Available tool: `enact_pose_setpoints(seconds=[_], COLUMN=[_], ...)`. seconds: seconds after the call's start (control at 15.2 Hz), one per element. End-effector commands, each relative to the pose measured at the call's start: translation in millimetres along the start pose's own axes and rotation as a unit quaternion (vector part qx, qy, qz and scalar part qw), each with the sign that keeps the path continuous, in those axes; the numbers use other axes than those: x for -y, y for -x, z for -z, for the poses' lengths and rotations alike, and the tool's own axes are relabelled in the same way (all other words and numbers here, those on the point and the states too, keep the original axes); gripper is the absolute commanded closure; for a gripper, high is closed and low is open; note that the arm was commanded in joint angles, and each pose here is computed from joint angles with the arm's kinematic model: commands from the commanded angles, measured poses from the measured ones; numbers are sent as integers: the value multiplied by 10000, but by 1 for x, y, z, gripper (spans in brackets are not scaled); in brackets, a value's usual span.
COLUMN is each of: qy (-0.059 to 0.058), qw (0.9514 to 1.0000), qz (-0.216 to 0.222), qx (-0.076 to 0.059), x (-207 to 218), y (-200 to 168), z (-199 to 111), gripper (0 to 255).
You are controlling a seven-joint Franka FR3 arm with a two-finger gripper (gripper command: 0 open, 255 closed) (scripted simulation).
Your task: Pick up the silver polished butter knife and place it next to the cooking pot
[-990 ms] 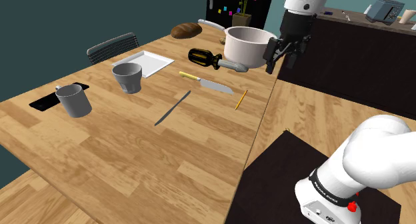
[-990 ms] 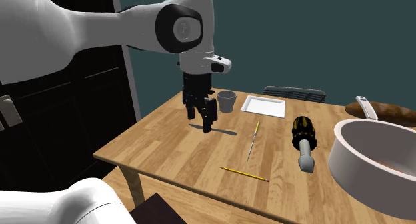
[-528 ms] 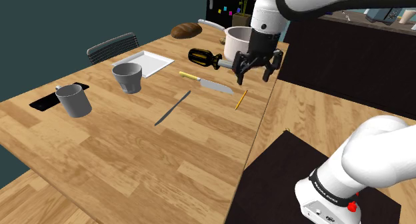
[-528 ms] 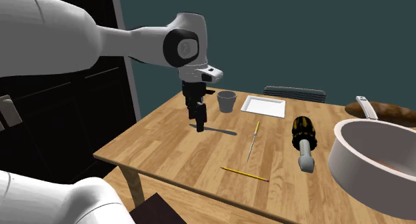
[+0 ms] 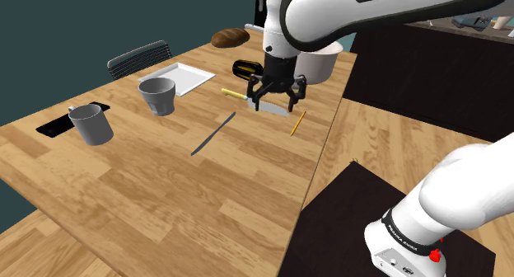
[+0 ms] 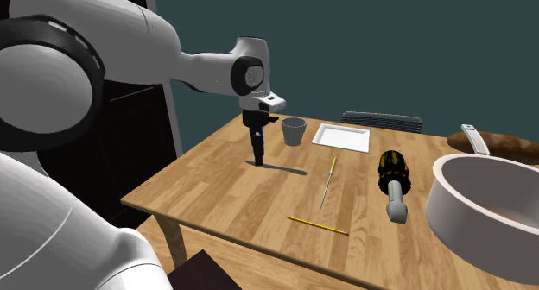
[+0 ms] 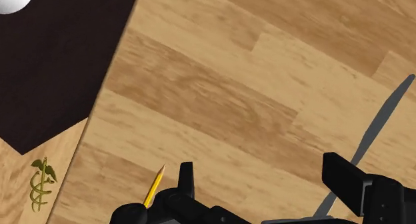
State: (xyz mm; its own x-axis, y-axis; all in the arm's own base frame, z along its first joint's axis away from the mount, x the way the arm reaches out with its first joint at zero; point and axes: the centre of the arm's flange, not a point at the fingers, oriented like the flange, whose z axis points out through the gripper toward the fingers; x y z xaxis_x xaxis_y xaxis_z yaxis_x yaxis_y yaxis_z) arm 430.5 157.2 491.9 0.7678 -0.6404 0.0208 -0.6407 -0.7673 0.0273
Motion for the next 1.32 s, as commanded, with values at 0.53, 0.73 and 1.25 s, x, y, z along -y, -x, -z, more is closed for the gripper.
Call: enact_pose_setpoints(seconds=[0.53,0.73,1.25], qy=[-20,-23,-27], qw=[9886,9809,9684], qz=[-1503,-1941,-2492], qx=[-67,-88,-113], x=[106,135,169], y=[-47,-68,-98], z=[-62,-79,-122], gripper=[0,0,0])
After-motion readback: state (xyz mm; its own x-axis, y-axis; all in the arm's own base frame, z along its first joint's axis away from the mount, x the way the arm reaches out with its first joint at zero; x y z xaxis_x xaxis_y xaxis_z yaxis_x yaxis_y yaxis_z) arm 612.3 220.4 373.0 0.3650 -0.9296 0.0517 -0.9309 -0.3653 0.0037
